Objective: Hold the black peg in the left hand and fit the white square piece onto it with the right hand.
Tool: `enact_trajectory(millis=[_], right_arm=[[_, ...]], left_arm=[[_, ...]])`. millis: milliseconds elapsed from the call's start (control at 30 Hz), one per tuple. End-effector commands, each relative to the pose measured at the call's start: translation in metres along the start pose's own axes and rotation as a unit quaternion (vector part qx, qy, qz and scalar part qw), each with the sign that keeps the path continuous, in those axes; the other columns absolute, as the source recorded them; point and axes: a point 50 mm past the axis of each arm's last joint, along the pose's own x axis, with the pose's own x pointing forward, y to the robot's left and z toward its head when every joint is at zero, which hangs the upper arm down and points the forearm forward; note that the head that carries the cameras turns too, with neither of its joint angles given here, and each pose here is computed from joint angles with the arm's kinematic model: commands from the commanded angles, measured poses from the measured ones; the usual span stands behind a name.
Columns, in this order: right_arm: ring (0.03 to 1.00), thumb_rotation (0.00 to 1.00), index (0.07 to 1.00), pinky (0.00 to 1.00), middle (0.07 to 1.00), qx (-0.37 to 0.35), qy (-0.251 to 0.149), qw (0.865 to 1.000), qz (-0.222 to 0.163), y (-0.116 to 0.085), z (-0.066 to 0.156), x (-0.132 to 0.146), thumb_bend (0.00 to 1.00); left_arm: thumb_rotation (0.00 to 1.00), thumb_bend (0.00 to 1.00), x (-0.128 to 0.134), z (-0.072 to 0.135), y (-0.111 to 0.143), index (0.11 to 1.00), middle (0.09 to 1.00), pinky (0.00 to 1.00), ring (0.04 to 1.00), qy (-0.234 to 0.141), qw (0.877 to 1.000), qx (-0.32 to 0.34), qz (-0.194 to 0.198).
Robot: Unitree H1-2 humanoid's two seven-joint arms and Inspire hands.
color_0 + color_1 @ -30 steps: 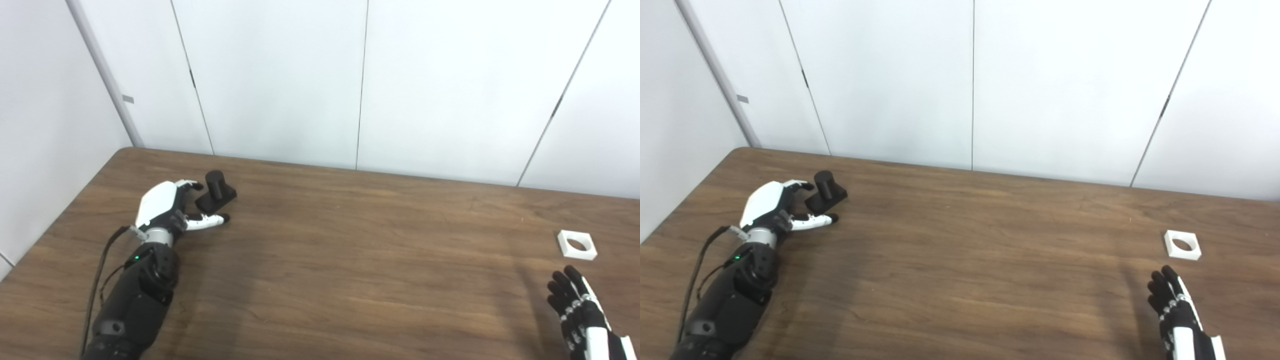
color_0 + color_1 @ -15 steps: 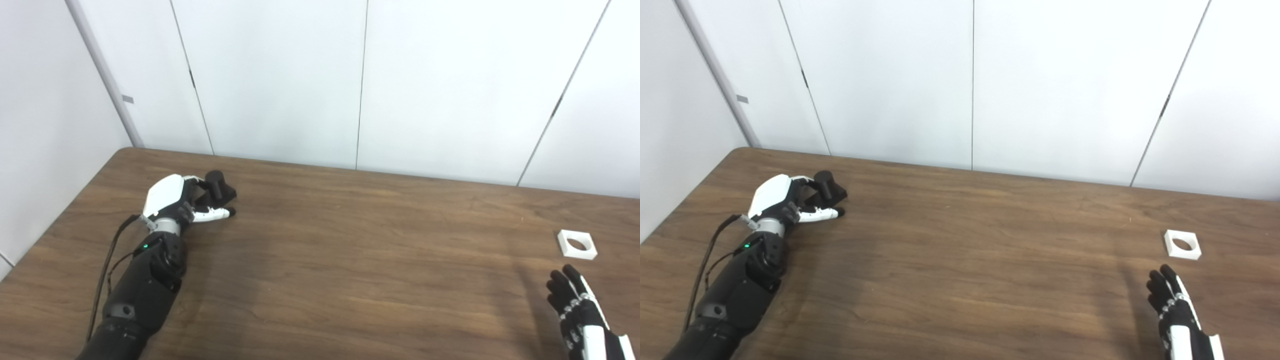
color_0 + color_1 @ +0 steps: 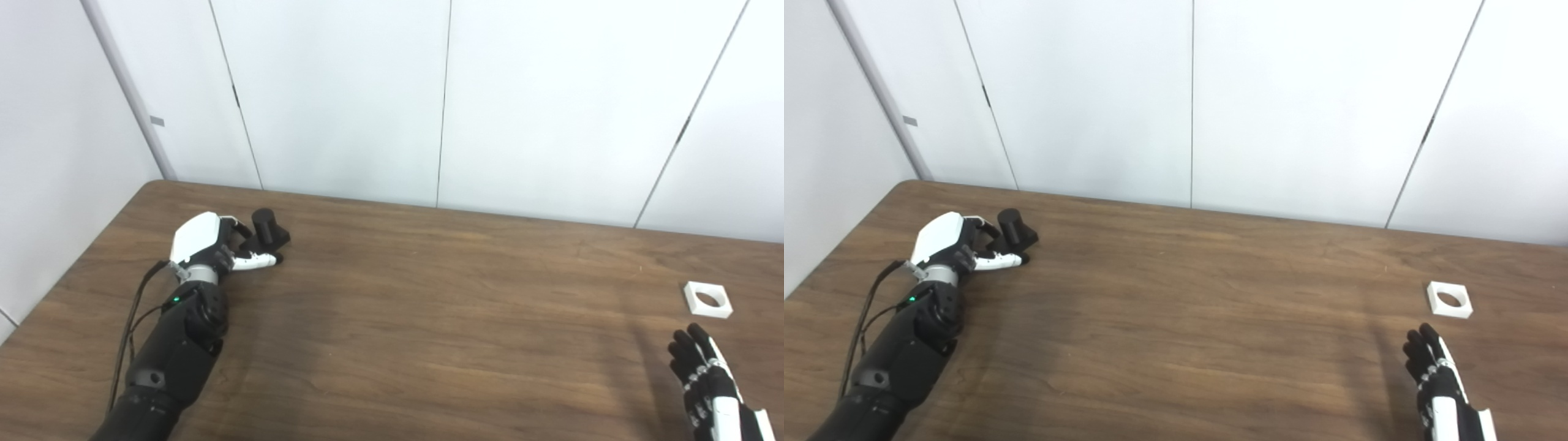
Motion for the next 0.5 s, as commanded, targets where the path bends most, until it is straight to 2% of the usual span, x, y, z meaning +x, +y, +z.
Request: enact_trajectory(millis=[0,467], right_arm=[[0.928,0.99,0.947,0.95,0.929,0.006,0.022,1.0,-0.008,0.001,-0.0066,-0.0303,0.51],[0.938,0.98,0.956,0.97,0.941,0.014,0.022,1.0,-0.01,0.0001,-0.0055,-0.0327,0.49]], left_arm=[[0.32,0.83,0.0107,0.0099,0.0348,0.663,0.845,1.0,0.912,-0.02,0.998,0.013,0.05],[0.28,0.81,0.0117,0.0103,0.0307,0.599,0.822,1.0,0.896,-0.026,0.999,0.01,0.045]])
